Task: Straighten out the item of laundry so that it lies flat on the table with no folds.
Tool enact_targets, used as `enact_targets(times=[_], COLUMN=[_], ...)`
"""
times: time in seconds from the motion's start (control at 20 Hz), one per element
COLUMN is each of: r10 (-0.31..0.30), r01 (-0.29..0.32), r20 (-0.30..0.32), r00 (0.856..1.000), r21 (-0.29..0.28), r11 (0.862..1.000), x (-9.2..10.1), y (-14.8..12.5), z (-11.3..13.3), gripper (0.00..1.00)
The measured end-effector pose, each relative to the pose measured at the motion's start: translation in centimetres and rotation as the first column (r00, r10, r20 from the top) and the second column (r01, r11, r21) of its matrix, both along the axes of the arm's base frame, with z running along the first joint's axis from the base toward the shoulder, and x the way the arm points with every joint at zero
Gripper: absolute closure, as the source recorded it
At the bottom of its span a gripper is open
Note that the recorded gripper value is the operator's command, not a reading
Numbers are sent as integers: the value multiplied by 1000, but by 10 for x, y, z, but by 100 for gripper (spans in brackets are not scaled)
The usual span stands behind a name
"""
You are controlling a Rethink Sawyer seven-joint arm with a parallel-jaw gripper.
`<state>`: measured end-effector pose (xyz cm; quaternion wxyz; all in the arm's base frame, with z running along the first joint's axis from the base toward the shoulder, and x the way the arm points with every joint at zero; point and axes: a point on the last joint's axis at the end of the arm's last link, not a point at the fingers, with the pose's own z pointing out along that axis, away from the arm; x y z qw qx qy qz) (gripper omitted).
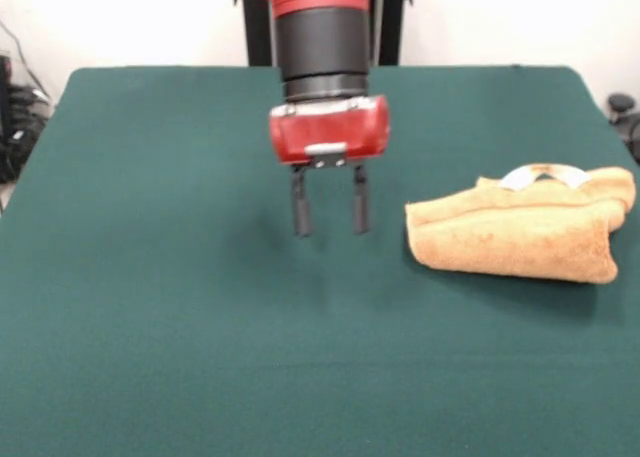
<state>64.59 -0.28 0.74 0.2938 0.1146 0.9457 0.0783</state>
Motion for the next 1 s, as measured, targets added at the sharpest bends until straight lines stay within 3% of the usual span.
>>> enact_targets(times=[0.1, 0.2, 0.4, 0.45, 0.55, 0.65, 0.8, 0.85, 0.9, 0.95, 1.0], r10=[-3, -10, -34, -45, -95, -135, -213, -241, -269, -285, -303], r01=[3, 9, 19, 26, 61, 92, 159, 185, 216, 237, 267], r20=[16, 41, 90, 96, 92, 82, 41, 19, -13, -38, -82], r00=[1000, 999, 995, 994, 991, 987, 976, 970, 963, 958, 950], r21=[2, 40, 157, 197, 317, 394, 533, 581, 635, 669, 716], r11=[1000, 999, 987, 980, 946, 914, 831, 793, 742, 704, 644], x=[10, 16, 25, 26, 26, 26, 27, 29, 30, 32, 34], y=[-3, -2, 0, 0, -3, -4, -5, -5, -3, -1, 3], z=[-4, -11, -28, -34, -52, -61, -72, -74, -76, -76, -74], gripper=[0, 0, 0, 0, 0, 0, 0, 0, 0, 0, 0])
